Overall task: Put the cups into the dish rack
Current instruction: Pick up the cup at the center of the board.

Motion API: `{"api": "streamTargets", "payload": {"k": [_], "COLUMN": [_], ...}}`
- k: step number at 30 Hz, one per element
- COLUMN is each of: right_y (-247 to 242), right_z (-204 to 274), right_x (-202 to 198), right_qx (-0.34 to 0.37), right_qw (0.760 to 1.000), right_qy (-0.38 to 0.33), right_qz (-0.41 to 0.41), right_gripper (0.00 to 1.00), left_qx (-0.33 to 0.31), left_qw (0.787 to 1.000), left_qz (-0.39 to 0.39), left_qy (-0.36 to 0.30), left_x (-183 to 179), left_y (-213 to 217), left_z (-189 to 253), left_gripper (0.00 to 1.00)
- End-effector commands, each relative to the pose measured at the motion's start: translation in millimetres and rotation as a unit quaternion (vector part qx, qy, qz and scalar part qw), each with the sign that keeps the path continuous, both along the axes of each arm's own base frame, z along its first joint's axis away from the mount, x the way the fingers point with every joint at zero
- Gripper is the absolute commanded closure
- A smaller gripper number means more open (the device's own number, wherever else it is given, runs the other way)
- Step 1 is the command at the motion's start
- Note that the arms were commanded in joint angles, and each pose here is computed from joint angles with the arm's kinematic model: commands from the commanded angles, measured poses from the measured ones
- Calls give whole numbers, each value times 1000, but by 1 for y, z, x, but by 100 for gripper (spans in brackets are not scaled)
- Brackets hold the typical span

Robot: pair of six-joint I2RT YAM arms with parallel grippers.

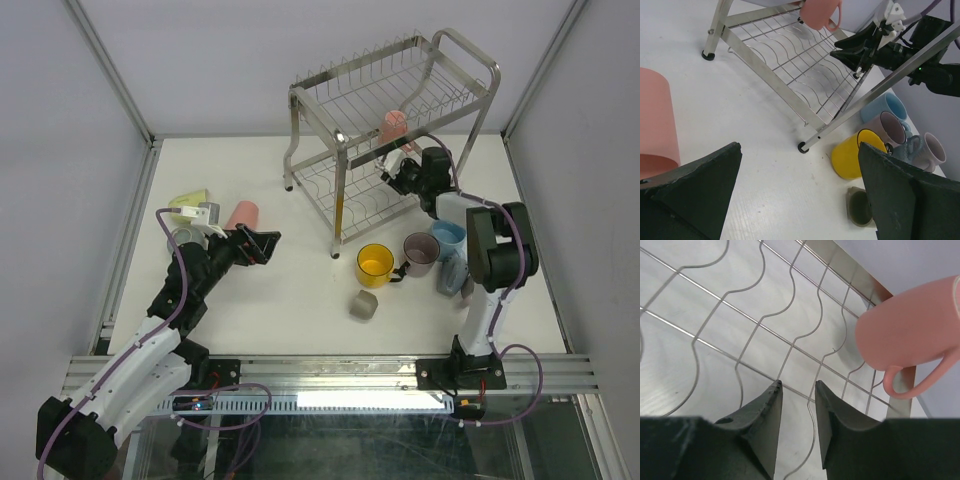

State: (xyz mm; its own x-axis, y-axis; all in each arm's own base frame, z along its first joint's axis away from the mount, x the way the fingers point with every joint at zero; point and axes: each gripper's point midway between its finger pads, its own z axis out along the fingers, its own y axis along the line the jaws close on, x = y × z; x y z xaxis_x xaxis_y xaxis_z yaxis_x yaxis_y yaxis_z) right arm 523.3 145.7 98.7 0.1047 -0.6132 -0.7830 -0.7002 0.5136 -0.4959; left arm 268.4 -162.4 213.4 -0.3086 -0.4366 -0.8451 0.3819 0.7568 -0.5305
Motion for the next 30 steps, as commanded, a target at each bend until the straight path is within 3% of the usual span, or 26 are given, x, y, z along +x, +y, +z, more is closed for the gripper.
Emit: {"api": "streamTargets", "payload": {"k": [1, 5, 7, 9, 11, 17, 21, 23, 30], "right_y": [0, -4, 17, 20, 20, 18, 28, 35, 54], "right_z": [40, 35, 45, 45, 47, 65, 90, 105, 157], "right_x": [-21, -49, -73, -93, -110, -150, -188, -211, -286], "right_qx": [-11, -16, -62, -73, -79, -63, -15, 25, 169], "right_qw": [999, 999, 983, 976, 972, 971, 964, 956, 899], "right_qy": [-20, 17, -56, -55, -51, -34, 24, 73, 221], "right_qz": [25, 26, 164, 198, 215, 226, 263, 285, 339], "right_gripper": [65, 65, 63, 63, 63, 61, 61, 61, 57], "left_qx": [-9, -15, -24, -42, -63, -75, -80, -75, -65], "left_qw": [999, 999, 998, 995, 991, 980, 973, 968, 947], "left_qz": [17, 40, 65, 88, 104, 147, 185, 208, 279], "left_qy": [-31, -13, 8, 37, 63, 107, 115, 118, 147], "left_x": [7, 10, 14, 17, 19, 24, 25, 26, 31], "left_y": [5, 11, 17, 21, 23, 32, 45, 53, 74], "left_z": [25, 17, 9, 0, -10, -36, -46, -52, -77], "left_gripper": [1, 1, 4, 12, 19, 20, 21, 28, 30]}}
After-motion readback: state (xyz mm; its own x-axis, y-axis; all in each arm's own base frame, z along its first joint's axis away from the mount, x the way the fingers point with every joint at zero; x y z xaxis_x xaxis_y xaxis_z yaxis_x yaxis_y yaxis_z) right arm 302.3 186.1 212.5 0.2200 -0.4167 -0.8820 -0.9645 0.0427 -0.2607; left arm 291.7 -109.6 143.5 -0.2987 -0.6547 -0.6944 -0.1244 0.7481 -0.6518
